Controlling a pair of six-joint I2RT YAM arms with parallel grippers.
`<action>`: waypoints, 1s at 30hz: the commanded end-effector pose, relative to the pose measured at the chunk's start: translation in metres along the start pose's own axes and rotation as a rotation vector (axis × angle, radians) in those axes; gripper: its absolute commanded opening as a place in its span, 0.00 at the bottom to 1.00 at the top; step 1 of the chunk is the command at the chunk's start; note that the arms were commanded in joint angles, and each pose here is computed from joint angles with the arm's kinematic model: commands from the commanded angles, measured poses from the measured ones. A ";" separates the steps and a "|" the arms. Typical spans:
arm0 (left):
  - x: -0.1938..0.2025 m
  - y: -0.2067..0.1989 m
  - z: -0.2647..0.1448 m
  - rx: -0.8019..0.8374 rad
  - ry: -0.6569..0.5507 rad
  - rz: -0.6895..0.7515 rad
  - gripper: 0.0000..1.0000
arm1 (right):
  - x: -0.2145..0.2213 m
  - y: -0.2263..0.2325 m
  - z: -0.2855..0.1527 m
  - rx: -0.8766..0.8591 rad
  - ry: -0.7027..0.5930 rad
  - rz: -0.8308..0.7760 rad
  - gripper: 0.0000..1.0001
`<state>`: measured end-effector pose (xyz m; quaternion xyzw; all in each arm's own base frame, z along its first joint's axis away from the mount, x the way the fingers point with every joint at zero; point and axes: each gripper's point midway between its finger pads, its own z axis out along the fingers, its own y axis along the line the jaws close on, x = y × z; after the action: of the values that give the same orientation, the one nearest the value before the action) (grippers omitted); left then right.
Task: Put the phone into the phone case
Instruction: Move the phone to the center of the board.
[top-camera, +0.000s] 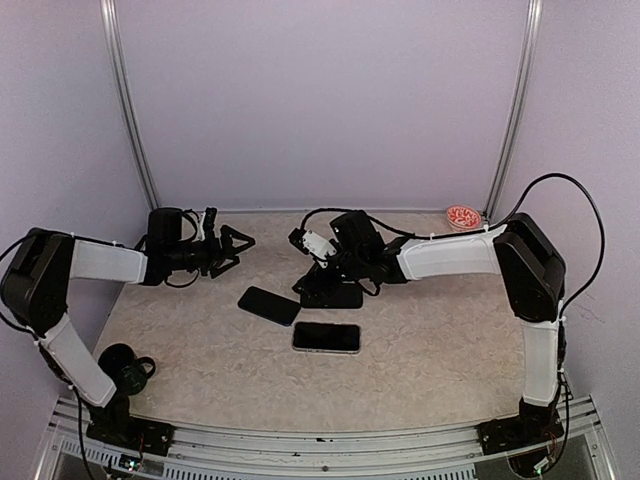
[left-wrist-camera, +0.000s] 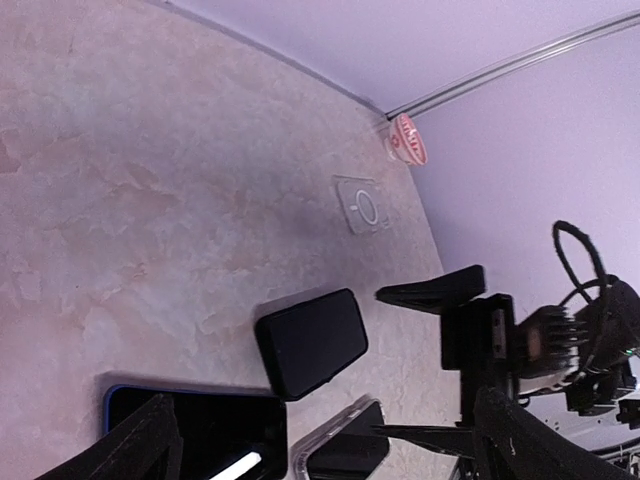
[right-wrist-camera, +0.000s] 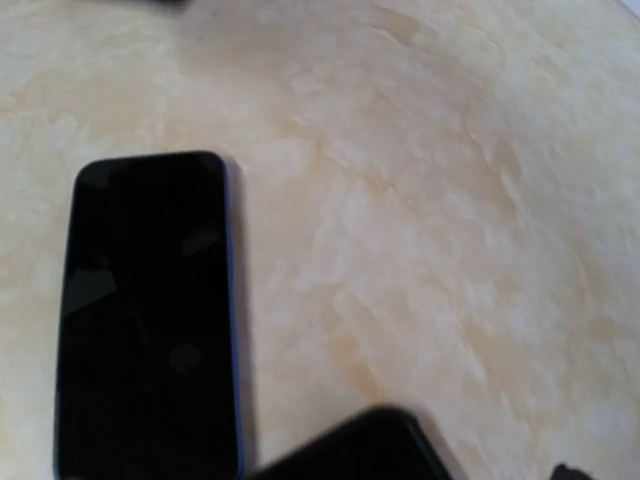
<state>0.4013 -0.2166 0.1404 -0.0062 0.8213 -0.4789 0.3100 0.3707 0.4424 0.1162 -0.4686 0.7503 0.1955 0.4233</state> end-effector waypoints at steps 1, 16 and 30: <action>-0.005 -0.043 -0.021 0.078 -0.033 0.078 0.99 | 0.001 0.016 0.015 -0.075 0.009 -0.093 0.99; 0.031 -0.151 -0.094 0.271 -0.040 0.347 0.99 | -0.014 0.052 0.025 -0.226 -0.043 -0.263 1.00; 0.050 -0.167 -0.114 0.326 -0.027 0.415 0.99 | -0.009 0.057 0.052 -0.217 0.012 -0.229 0.99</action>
<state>0.2627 -0.2318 0.2866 0.1887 0.7175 -0.5310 0.4094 0.3480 0.5055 0.0974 -0.5972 0.6584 0.2262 0.3983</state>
